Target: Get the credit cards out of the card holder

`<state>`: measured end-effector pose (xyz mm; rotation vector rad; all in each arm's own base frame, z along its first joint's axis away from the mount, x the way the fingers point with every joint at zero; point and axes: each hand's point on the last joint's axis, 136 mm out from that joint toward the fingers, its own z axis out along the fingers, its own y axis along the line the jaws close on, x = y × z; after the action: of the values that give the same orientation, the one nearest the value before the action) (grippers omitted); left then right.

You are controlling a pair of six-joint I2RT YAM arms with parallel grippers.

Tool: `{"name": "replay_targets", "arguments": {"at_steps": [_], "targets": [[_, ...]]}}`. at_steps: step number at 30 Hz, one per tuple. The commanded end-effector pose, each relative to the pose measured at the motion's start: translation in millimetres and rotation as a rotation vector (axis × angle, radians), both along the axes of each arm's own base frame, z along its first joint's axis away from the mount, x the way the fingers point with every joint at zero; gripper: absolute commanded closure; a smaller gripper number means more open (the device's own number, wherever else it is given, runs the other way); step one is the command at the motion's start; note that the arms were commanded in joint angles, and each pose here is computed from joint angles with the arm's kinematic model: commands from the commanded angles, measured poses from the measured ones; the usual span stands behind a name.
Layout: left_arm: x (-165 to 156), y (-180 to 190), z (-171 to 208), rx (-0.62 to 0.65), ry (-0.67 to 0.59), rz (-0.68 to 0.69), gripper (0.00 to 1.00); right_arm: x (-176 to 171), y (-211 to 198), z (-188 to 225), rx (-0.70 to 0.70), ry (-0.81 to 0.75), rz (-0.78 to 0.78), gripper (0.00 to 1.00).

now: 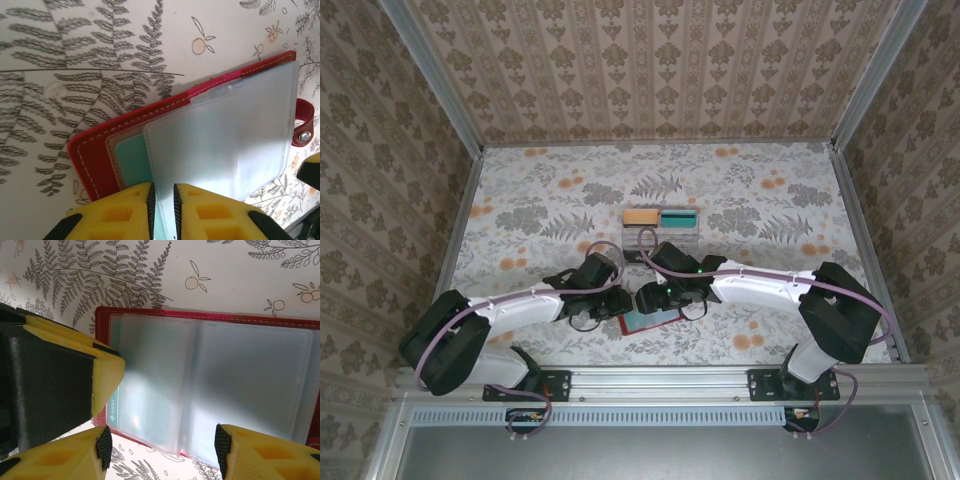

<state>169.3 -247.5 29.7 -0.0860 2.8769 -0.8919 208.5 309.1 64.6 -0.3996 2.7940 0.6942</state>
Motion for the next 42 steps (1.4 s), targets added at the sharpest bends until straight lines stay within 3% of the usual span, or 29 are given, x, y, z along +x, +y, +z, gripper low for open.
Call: {"name": "replay_targets", "arguments": {"at_steps": [1,3,5,6,16,22,24,26,31,39,42], "targets": [[5.5,-12.5,10.8,-0.027,-0.033,-0.033,0.81,0.9,-7.7,8.4,-0.021,-0.03,-0.006,0.4],[7.3,-15.3,13.9,-0.031,-0.039,-0.035,0.84,1.0,-9.1,9.7,-0.021,-0.036,-0.012,0.4],[8.9,-18.2,17.7,-0.039,-0.047,-0.041,0.98,0.9,-12.0,10.1,-0.024,-0.042,-0.018,0.4],[10.1,-19.9,19.9,-0.042,-0.051,-0.044,1.0,0.8,-13.6,10.6,-0.025,-0.046,-0.022,0.4],[22.3,-44.7,34.6,-0.089,-0.071,-0.068,0.98,2.9,-43.0,21.4,-0.03,-0.107,-0.107,0.39],[23.5,-73.7,33.0,-0.106,-0.059,-0.126,0.88,-0.6,-66.0,31.6,-0.03,-0.153,-0.166,0.34],[22.4,-82.0,32.7,-0.109,-0.054,-0.145,0.78,-2.0,-71.8,32.6,-0.023,-0.161,-0.184,0.31],[21.6,-86.0,32.5,-0.108,-0.051,-0.157,0.6,-2.3,-76.1,34.2,-0.01,-0.168,-0.202,0.3],[21.7,-77.7,36.7,-0.081,-0.065,-0.147,0.51,-1.5,-76.5,37.3,0.021,-0.173,-0.212,0.32],[14.9,-35.0,44.5,-0.014,-0.1,-0.081,0.6,-1.0,-44.5,39.5,0.114,-0.129,-0.13,0.44],[8.8,-12.5,36.1,0.027,-0.088,-0.041,0.74,0.0,-29.3,39.2,0.148,-0.102,-0.094,0.5]]}}
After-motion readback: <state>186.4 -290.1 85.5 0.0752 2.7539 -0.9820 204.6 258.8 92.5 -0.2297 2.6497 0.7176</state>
